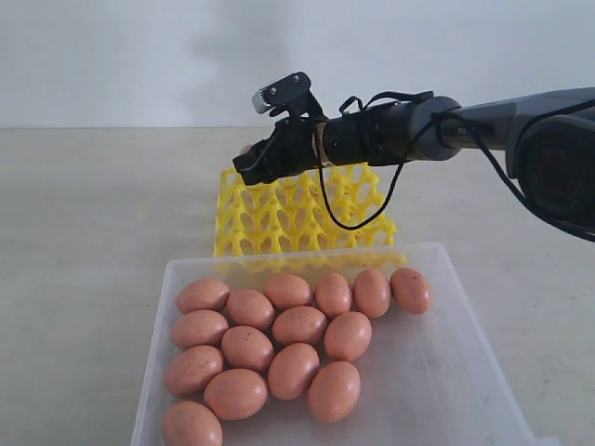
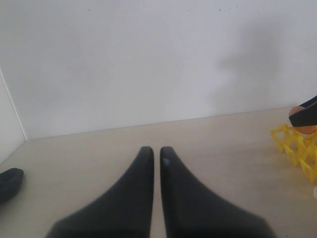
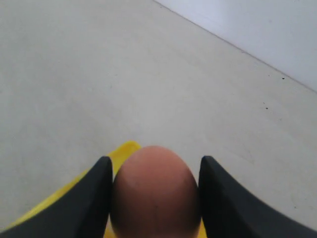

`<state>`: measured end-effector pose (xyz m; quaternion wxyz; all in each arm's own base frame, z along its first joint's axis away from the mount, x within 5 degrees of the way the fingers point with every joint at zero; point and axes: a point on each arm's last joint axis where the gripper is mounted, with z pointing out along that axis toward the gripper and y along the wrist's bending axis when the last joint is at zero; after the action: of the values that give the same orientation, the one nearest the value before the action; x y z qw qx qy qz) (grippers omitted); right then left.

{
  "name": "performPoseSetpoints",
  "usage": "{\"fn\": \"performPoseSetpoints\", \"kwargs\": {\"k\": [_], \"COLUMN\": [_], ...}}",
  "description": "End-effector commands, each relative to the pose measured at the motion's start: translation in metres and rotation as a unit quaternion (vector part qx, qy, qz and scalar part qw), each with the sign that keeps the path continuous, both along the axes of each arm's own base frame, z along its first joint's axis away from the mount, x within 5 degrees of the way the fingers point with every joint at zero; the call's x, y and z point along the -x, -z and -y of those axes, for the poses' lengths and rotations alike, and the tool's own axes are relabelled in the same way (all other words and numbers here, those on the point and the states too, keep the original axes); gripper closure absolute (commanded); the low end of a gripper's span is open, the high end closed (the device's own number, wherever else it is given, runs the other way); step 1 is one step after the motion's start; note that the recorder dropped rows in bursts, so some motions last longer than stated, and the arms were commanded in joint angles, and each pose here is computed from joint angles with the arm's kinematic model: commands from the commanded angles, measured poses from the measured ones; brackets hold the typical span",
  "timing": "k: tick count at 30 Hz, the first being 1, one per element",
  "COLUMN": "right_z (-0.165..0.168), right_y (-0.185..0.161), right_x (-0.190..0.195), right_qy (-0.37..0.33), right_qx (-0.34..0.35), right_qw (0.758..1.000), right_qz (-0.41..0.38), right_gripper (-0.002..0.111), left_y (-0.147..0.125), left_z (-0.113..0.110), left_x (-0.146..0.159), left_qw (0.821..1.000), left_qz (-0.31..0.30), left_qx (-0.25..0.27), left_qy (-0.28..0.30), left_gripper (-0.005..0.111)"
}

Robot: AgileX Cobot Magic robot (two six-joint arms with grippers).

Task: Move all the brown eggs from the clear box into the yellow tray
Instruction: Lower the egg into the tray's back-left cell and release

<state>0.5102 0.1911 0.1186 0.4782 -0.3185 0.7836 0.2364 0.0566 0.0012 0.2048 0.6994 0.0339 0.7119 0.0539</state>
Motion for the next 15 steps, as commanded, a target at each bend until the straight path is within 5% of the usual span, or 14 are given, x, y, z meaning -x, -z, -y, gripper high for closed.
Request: {"fn": "performPoseSetpoints", "kwargs": {"k": [1, 7, 15], "right_z": [0.006, 0.006, 0.005], "right_y": [-0.002, 0.008, 0.011], "right_x": [-0.003, -0.003, -0.002], "right_qy": [0.005, 0.002, -0.014], "right_qx": [0.014, 0.017, 0.025], "right_qw": [1.000, 1.000, 0.999], "right_qz": [0.015, 0.007, 0.016], "right_gripper": [0.108, 0.107, 0.067], "left_y": [0.000, 0.000, 0.000], "left_z": [0.000, 0.000, 0.000], "left_x": [0.000, 0.000, 0.000], "left_qw": [1.000, 1.000, 1.000], "left_qz": [0.003, 0.003, 0.003], "left_qx": [0.000, 0.000, 0.000], "left_qy": [0.003, 0.003, 0.003], "left_gripper": [0.103, 0.103, 0.103]}}
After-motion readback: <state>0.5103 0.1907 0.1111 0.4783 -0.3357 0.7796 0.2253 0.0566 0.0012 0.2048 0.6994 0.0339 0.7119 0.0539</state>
